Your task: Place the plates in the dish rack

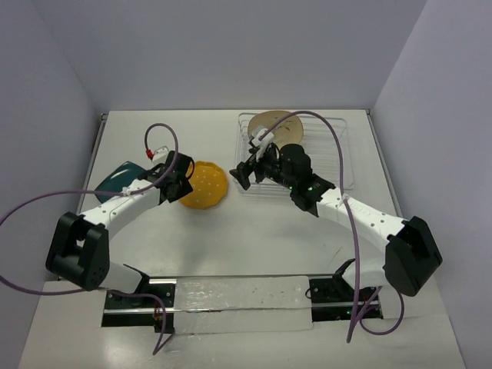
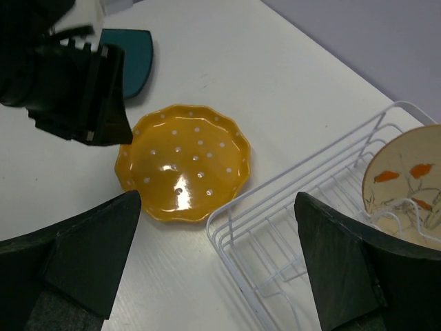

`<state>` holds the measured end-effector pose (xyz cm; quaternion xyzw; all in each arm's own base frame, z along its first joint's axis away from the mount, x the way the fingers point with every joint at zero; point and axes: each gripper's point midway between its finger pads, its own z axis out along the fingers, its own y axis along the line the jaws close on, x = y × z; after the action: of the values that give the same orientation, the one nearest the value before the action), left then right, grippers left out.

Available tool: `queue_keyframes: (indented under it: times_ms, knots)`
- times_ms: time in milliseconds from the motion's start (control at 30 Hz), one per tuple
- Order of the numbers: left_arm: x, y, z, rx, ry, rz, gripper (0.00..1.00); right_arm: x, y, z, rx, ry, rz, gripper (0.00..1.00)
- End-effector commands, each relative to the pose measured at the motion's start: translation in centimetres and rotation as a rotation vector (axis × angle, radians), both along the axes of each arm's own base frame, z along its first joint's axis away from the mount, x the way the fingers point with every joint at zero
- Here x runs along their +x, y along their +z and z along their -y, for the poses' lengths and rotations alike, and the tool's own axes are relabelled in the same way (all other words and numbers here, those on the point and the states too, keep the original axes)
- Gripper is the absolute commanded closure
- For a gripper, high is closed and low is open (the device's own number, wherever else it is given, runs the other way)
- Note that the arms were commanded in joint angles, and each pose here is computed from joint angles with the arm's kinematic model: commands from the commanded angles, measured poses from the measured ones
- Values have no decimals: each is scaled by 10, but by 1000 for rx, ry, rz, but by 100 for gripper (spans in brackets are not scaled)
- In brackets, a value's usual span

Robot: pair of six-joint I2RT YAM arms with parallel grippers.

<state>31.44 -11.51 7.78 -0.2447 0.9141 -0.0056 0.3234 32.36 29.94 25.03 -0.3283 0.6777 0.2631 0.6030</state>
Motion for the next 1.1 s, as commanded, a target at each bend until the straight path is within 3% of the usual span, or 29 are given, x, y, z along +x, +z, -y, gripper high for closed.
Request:
queue_keyframes:
  times_ms: [0,267,433,633,867,1067]
  knots:
    - [1,-19,-12,-33,174,-56,53,-5,23,5,86,-76,35,0]
    - [1,-60,-25,-74,255,-164,58,-32,-1,-3,20,-27,39,0]
    - [8,-76,-17,-101,234,-192,69,-57,-18,-16,-74,97,111,0]
    - [4,-79,-18,-93,243,-219,100,-70,-35,-29,-157,196,156,0]
    - [-12,-33,-34,-52,280,-185,100,-83,-60,-74,-402,395,359,0]
    - [-21,-20,-26,-90,228,-190,100,-58,-98,-116,-551,422,450,0]
